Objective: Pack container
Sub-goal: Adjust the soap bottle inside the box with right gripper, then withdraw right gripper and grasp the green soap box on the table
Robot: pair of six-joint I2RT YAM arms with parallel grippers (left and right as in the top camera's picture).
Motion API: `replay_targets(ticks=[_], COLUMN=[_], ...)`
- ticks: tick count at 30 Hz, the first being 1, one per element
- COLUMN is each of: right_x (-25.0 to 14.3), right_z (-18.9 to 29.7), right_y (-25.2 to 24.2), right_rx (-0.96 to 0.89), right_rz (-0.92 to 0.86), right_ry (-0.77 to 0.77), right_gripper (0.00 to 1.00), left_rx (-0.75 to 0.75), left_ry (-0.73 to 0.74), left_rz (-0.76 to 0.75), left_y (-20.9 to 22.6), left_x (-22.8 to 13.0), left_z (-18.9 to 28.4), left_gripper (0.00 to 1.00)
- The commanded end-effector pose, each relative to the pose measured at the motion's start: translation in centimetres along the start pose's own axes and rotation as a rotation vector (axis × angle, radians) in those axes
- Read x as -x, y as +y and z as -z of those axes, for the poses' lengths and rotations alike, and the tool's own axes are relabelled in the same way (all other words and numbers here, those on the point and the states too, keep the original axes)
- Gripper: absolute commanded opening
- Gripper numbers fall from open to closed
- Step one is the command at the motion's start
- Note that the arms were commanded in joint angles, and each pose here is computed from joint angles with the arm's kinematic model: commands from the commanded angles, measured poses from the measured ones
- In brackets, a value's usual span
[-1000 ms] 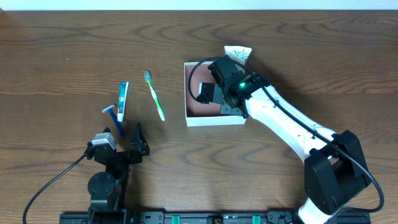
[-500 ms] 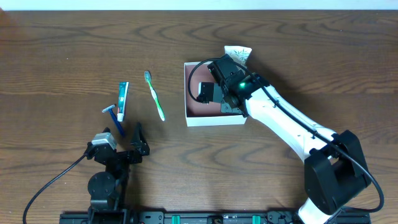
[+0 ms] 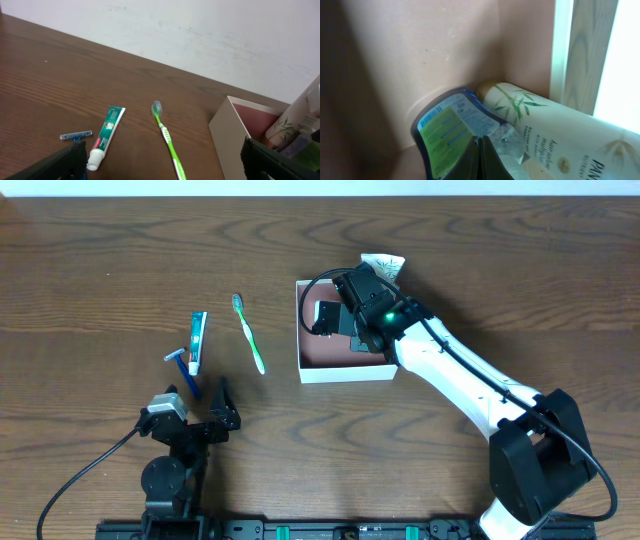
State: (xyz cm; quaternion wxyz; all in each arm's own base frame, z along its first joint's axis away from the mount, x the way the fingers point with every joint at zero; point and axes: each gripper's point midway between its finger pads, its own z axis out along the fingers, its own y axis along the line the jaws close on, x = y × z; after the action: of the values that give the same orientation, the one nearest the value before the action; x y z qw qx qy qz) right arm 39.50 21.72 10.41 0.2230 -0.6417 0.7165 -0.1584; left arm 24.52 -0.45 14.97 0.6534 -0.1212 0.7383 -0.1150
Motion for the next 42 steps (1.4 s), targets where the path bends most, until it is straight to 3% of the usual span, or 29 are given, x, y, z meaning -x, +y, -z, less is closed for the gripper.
replay_targets(ticks=[1,15,20,34,36,39,41,42], right_x=[-1.5,-0.8,2.2,10.1,10.6,10.8,10.6,10.3], right_z=[-0.5,-0.5,0.0,3.6,5.0,8.4,11.3,12.9], right_y=[-0.8,-1.0,0.7,2.3,1.9,0.7,0.1,-0.3], right_rx=[-0.037,-0.053,-0.011,-0.025,-0.026,-0.03,-0.019,-0.014], right_rz=[-0.008,-0.065,-0.076,-0.434,-0.496,-0.577,-0.606,-0.621], right_ry=[0.062,0.037,-0.044,-0.242,-0.271,-0.323,-0.363,-0.386], right_gripper=[0.01,0.01,0.01,0.02,0.12,0.58,0.76,0.8], left_rx=[0.048,0.048,0.048,0.048,0.048,0.048,0.048,0.048], left_ry=[0.043,0.043,0.043,0.043,0.043,0.043,0.043,0.043], left_rz=[-0.011,-0.011,-0.011,-0.011,-0.011,-0.011,-0.011,-0.011], left_y=[1.1,1.1,1.1,1.1,1.1,1.1,1.1,1.1], left_x=[-1.5,-1.5,-1.5,-1.5,-1.5,-1.5,-1.5,-1.5], left_z=[-0.1,-0.1,-0.1,-0.1,-0.1,-0.1,-0.1,-0.1], left_gripper=[0.98,0.98,0.98,0.98,0.98,0.98,0.98,0.98])
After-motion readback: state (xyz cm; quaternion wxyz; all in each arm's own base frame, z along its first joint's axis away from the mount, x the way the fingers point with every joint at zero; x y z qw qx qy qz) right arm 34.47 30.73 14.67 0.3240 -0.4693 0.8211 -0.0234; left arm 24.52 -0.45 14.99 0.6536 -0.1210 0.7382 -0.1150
